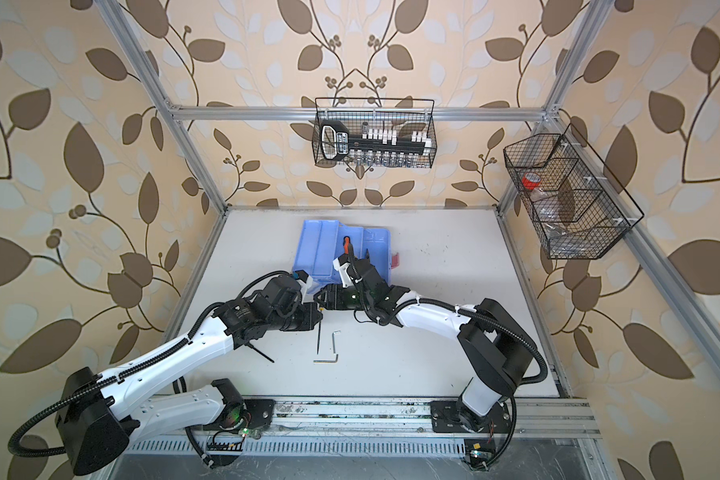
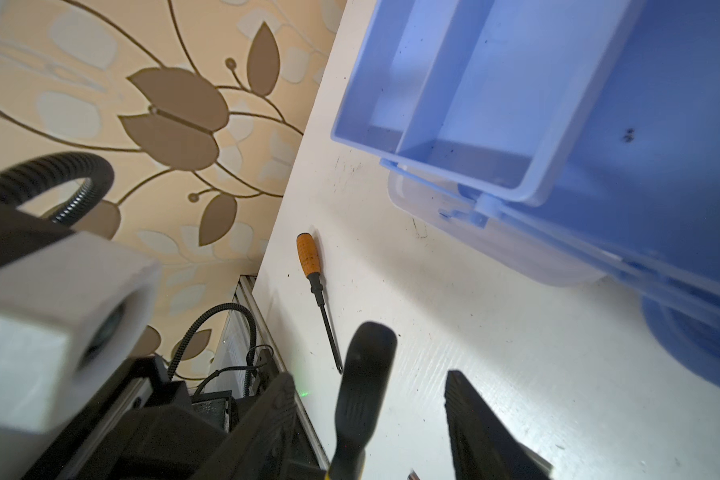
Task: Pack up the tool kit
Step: 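Grasp the yellow-black screwdriver handle with right gripper from the left gripper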
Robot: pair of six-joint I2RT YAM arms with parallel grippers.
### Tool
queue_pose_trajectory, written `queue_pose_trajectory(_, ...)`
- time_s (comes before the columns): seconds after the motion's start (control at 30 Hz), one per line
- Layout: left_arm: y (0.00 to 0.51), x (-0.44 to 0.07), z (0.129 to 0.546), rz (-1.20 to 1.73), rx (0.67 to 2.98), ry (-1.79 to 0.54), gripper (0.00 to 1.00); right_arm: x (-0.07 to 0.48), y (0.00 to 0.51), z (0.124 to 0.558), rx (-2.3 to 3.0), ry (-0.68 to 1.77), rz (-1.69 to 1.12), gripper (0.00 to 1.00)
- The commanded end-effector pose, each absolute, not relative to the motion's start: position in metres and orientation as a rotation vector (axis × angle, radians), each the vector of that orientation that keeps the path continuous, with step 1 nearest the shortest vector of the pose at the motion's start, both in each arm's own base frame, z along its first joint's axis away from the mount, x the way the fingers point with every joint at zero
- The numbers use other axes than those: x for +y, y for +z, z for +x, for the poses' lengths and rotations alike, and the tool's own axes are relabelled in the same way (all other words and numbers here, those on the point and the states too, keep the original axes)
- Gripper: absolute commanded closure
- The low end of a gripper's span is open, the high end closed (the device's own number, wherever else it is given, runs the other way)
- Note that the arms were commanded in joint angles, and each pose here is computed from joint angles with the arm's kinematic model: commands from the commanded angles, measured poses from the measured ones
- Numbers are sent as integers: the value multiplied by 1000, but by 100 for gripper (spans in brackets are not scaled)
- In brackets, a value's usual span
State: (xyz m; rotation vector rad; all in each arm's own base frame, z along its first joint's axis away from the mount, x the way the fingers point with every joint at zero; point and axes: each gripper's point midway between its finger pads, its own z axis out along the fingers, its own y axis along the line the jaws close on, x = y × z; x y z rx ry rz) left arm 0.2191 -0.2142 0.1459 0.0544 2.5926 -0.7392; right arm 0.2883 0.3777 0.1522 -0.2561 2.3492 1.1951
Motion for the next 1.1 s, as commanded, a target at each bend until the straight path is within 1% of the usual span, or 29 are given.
queue_pose_trajectory(0.0, 166, -226, 222, 103, 2540, -802, 100, 385, 159, 297, 2336, 1170, -270, 44)
queue_pose_trajectory(0.07, 167, -226, 221, 104, 2541, -806, 100, 390, 161, 300, 2330, 1176, -276, 48)
queue_pose_trajectory(0.13, 167, -227, 221, 106, 2542, -809, 100, 394, 165, 304, 2320, 1179, -279, 55)
queue_pose_trajectory(0.2, 168, -227, 220, 107, 2542, -817, 100, 396, 167, 307, 2316, 1172, -285, 65)
queue_pose_trajectory(0.3, 171, -228, 220, 107, 2535, -825, 100, 397, 167, 309, 2323, 1157, -293, 75)
queue_pose_trajectory(0.5, 184, -229, 221, 111, 2508, -841, 100, 393, 163, 309, 2338, 1119, -292, 91)
queue_pose_trajectory(0.63, 190, -229, 222, 92, 2503, -848, 100, 387, 164, 312, 2339, 1090, -286, 98)
queue_pose_trajectory(0.67, 193, -229, 222, 91, 2496, -854, 82, 384, 165, 314, 2338, 1083, -281, 100)
queue_pose_trajectory(0.7, 197, -229, 223, 88, 2483, -862, 59, 381, 167, 317, 2337, 1077, -272, 100)
queue_pose_trajectory(0.73, 202, -229, 224, 86, 2468, -871, 40, 379, 168, 319, 2337, 1072, -266, 100)
queue_pose_trajectory(0.77, 208, -228, 224, 83, 2449, -875, 25, 375, 170, 323, 2334, 1066, -255, 100)
queue_pose_trajectory(0.8, 215, -227, 227, 74, 2424, -872, 16, 372, 174, 328, 2329, 1056, -251, 100)
queue_pose_trajectory(0.87, 229, -223, 233, 50, 2367, -856, 4, 365, 180, 339, 2315, 1014, -243, 100)
queue_pose_trajectory(0.9, 239, -221, 237, 38, 2337, -846, 1, 360, 184, 347, 2308, 982, -240, 100)
queue_pose_trajectory(1.07, 282, -214, 244, 26, 2232, -839, 1, 339, 208, 393, 2271, 851, -206, 100)
